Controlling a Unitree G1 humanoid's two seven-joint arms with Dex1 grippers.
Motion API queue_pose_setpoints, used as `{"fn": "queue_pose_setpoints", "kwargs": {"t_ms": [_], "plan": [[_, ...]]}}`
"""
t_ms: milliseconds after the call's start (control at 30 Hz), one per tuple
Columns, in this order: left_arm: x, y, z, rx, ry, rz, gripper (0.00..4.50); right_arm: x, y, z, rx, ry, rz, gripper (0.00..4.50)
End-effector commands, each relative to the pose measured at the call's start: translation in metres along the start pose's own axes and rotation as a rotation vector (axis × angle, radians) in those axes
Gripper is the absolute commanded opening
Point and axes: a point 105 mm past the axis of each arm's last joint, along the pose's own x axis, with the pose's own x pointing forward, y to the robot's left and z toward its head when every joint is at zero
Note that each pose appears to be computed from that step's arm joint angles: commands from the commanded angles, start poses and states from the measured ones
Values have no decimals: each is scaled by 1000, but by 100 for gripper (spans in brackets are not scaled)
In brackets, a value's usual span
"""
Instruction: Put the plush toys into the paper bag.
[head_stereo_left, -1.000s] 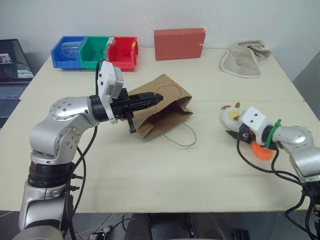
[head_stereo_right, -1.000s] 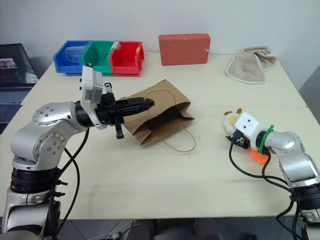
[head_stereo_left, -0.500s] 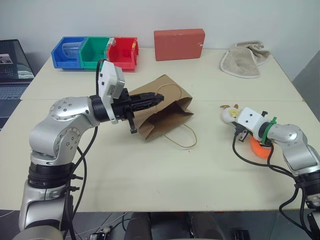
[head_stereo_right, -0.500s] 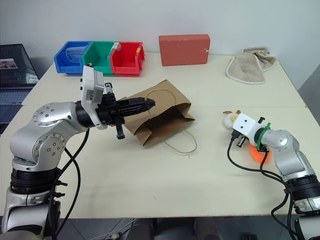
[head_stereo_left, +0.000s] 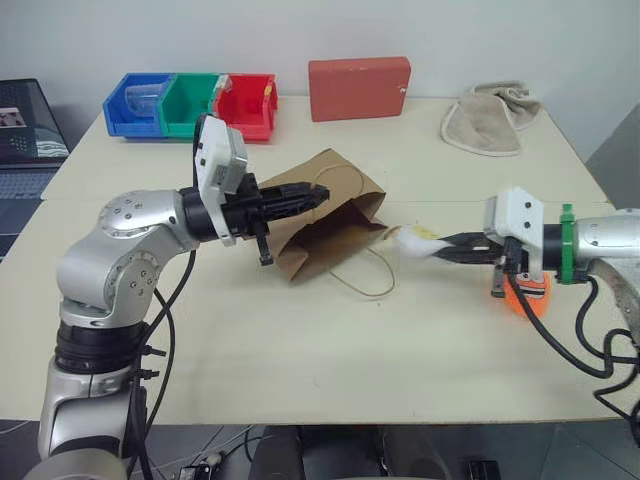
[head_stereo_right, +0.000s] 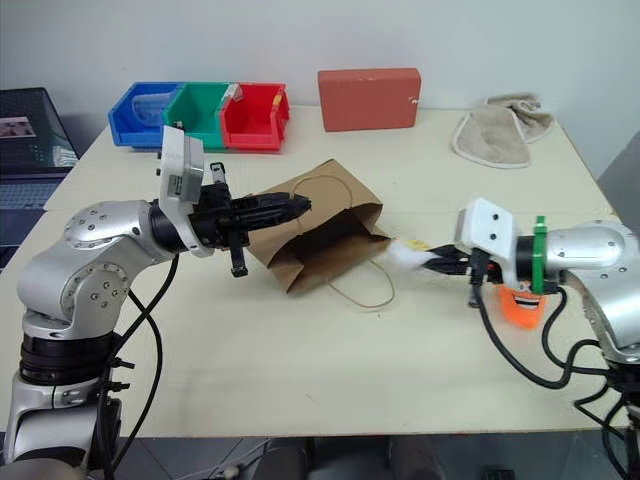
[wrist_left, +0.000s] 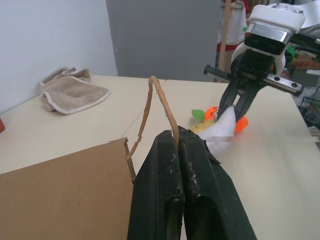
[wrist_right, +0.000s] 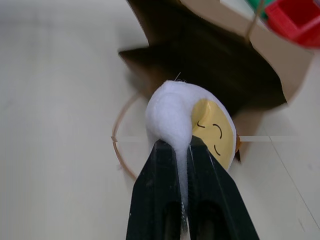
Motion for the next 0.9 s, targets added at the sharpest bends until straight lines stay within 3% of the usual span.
{"fn": "queue_pose_setpoints", "kwargs": {"t_ms": [33, 400, 567, 700, 900], "plan": [[-3, 1, 18, 10, -61, -8, 0, 22, -2, 8, -24, -29, -22, 1], [4, -9, 11, -20, -55, -53, 0, 113, -22, 14, -58, -80, -144, 1], [5, -9, 9, -24, -54, -52, 0, 123, -21, 19, -38, -100, -151, 1], [5, -7, 8, -26, -56, -41, 0, 113, -26, 17, -17, -102, -195, 112], [5, -5, 8, -29, -64, -31, 0, 96, -25, 20, 7, -113, -192, 332]]}}
